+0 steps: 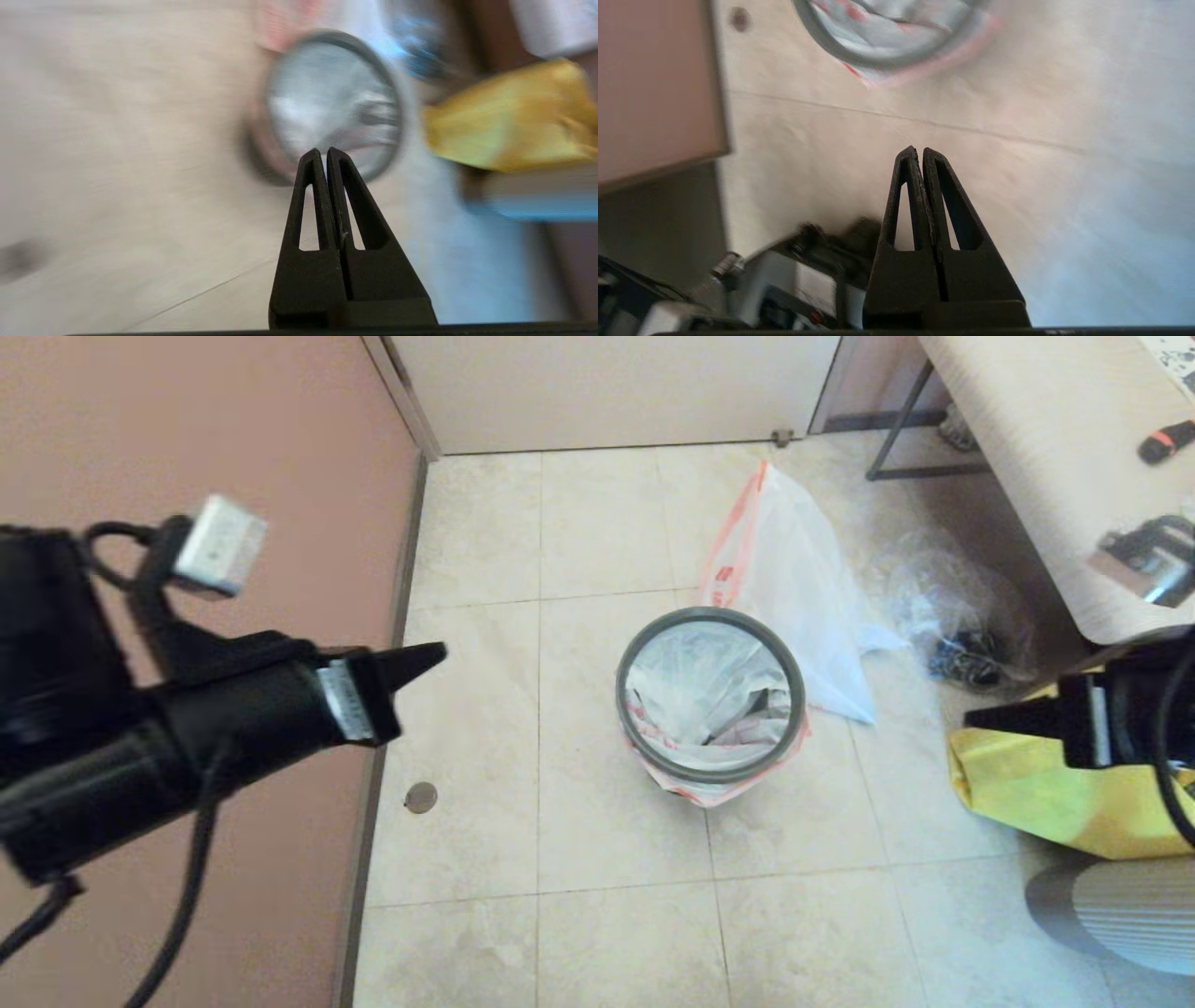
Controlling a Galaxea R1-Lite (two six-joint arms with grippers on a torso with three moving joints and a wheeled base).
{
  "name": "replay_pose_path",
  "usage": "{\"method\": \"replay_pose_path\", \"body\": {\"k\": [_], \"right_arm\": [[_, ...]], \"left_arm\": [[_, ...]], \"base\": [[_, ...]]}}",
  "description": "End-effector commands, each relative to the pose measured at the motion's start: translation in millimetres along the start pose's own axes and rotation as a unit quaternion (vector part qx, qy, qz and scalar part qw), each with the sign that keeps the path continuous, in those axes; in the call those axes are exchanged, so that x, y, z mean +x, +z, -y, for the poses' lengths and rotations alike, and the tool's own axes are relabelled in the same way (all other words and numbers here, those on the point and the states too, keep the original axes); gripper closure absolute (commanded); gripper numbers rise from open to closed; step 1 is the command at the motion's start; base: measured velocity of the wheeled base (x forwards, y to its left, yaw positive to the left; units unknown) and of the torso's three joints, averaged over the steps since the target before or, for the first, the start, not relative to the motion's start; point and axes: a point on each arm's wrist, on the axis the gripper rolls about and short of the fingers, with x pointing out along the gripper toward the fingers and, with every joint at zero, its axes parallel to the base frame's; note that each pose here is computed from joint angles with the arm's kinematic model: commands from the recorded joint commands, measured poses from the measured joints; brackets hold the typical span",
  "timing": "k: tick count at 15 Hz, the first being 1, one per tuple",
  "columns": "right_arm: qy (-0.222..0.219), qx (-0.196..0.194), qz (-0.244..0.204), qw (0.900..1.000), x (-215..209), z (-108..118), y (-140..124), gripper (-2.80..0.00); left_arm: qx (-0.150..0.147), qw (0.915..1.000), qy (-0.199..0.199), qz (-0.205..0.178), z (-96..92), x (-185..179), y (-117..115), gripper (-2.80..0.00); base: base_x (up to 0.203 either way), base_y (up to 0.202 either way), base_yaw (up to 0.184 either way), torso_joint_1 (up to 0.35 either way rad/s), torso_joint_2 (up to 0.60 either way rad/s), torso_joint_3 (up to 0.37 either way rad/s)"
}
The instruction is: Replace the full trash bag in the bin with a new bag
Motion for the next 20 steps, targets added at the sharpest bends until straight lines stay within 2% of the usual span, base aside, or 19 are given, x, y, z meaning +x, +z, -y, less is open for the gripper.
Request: {"method": "replay_pose_path", "body": {"k": [1,3,6,8,10,12,14,16,17,18,19,20], "right_arm": [[-0.01,-0.012,0.051,0.999,-54.8,-9.6,-16.2,0.0],[-0.039,-0.01,0.072,0.997,-85.7,-9.7,-40.3,0.0],[-0.083,0.003,0.13,0.988,-144.1,-16.0,-84.9,0.0],[-0.123,0.009,0.161,0.979,-174.8,-22.0,-116.4,0.0],[-0.18,0.016,0.192,0.965,-196.5,-26.3,-148.8,0.0],[-0.217,0.0,0.205,0.954,-212.4,-30.5,-185.3,0.0],[-0.247,-0.027,0.2,0.948,-217.0,-34.1,-220.6,0.0],[-0.264,-0.048,0.192,0.944,-210.0,-32.7,-246.8,0.0],[-0.269,-0.052,0.189,0.943,-203.9,-30.9,-258.6,0.0],[-0.273,-0.049,0.179,0.944,-198.1,-29.0,-263.2,0.0],[-0.277,-0.036,0.178,0.944,-195.9,-28.1,-263.9,0.0],[-0.279,-0.03,0.173,0.944,-191.7,-26.2,-264.8,0.0]], "left_arm": [[0.004,0.9965,0.035,0.076,-6.1,-72.8,10.6,0.0],[0.013,0.9927,0.079,0.09,-12.0,-112.9,-1.6,0.0],[0.03,0.9839,0.137,0.111,-15.8,-165.4,-36.0,0.0],[0.035,0.9777,0.174,0.112,-17.7,-185.6,-67.2,0.0],[0.037,0.9692,0.222,0.1,-18.8,-198.8,-95.5,0.0],[0.012,0.9499,0.301,0.084,-23.2,-199.2,-106.4,0.0],[0.003,0.9388,0.337,0.071,-26.0,-197.5,-114.2,0.0],[-0.002,0.9238,0.378,0.061,-27.2,-196.2,-121.4,0.0],[-0.018,0.916,0.396,0.064,-26.8,-197.2,-125.1,0.0],[-0.019,0.9154,0.395,0.074,-24.5,-202.0,-126.5,0.0],[-0.006,0.9213,0.381,0.08,-20.9,-207.9,-129.8,0.0],[0.005,0.9326,0.349,0.091,-16.8,-214.2,-137.2,0.0]], "base": [[0.0,0.0,0.0,0.0,0.0,0.0],[0.0,0.0,0.0,0.0,0.0,0.0],[0.0,0.0,0.0,0.0,0.0,0.0],[0.0,0.0,0.0,0.0,0.0,0.0],[0.0,0.0,0.0,0.0,0.0,0.0],[0.0,0.0,0.0,0.0,0.0,0.0],[0.0,0.0,0.0,0.0,0.0,0.0],[0.0,0.0,0.0,0.0,0.0,0.0],[0.0,0.0,0.0,0.0,0.0,0.0],[0.0,0.0,0.0,0.0,0.0,0.0],[0.0,0.0,0.0,0.0,0.0,0.0],[0.0,0.0,0.0,0.0,0.0,0.0]]}}
